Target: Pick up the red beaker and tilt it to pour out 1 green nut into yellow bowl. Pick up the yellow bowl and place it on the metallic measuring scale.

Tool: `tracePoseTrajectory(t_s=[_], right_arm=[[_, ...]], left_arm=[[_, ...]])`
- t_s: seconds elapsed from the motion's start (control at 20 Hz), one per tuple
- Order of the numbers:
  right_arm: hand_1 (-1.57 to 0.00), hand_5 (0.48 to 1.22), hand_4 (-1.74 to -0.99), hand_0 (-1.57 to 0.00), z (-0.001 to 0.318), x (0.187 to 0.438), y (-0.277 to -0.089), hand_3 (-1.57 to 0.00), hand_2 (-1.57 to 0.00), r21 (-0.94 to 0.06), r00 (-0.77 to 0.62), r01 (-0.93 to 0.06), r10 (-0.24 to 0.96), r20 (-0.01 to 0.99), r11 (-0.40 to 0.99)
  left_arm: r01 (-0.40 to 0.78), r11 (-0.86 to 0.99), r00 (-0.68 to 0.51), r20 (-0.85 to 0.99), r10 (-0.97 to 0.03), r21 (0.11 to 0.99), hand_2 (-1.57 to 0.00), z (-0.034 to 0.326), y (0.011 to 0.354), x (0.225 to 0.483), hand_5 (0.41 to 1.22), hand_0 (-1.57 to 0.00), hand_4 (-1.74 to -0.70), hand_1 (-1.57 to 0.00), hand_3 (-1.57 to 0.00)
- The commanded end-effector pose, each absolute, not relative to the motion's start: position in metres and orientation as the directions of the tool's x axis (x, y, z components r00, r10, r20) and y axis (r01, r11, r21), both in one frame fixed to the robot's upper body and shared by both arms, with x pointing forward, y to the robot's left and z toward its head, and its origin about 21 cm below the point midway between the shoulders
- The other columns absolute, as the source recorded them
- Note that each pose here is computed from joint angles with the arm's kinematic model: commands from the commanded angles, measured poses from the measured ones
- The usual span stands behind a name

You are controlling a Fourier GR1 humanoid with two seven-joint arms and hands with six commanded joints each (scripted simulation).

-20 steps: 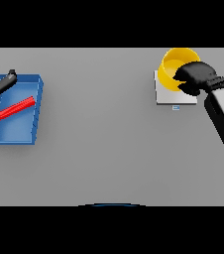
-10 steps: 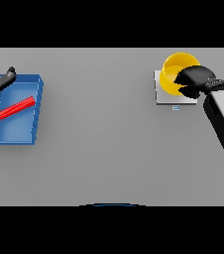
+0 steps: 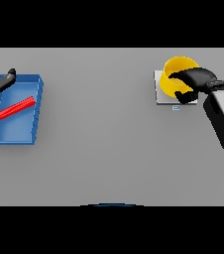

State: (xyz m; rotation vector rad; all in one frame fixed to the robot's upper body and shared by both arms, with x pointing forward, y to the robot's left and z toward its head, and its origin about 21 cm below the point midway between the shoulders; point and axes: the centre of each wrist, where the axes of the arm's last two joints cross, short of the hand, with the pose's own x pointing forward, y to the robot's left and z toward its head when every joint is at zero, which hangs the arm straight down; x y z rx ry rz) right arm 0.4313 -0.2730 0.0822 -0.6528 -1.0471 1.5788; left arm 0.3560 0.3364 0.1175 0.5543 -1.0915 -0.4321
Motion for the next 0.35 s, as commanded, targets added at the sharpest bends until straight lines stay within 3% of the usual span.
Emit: tracePoseTrajectory(t_s=[0.0, 0.3], right_arm=[[-0.24, 0.824, -1.448, -0.25, 0.0818, 0.4311, -0.2737, -0.16, -0.19, -0.878, -0.275, -0.475, 0.957, 0.096, -0.048], [-0.06, 0.779, -1.39, -0.06, 0.0835, 0.4335, -0.2733, -0.04, -0.05, -0.865, -0.268, -0.497, 0.961, 0.068, -0.077]], left_arm=[[0.057, 0.788, 0.392, 0.712, -0.583, 0.614, 0.0, 0.1181, 0.3326, 0.3581, 0.75, 0.0, -0.83, 0.0, 0.0], [0.058, 0.785, 0.396, 0.708, -0.585, 0.617, 0.0, 0.1195, 0.3355, 0.3555, 0.76, 0.0, -0.83, 0.0, 0.0]])
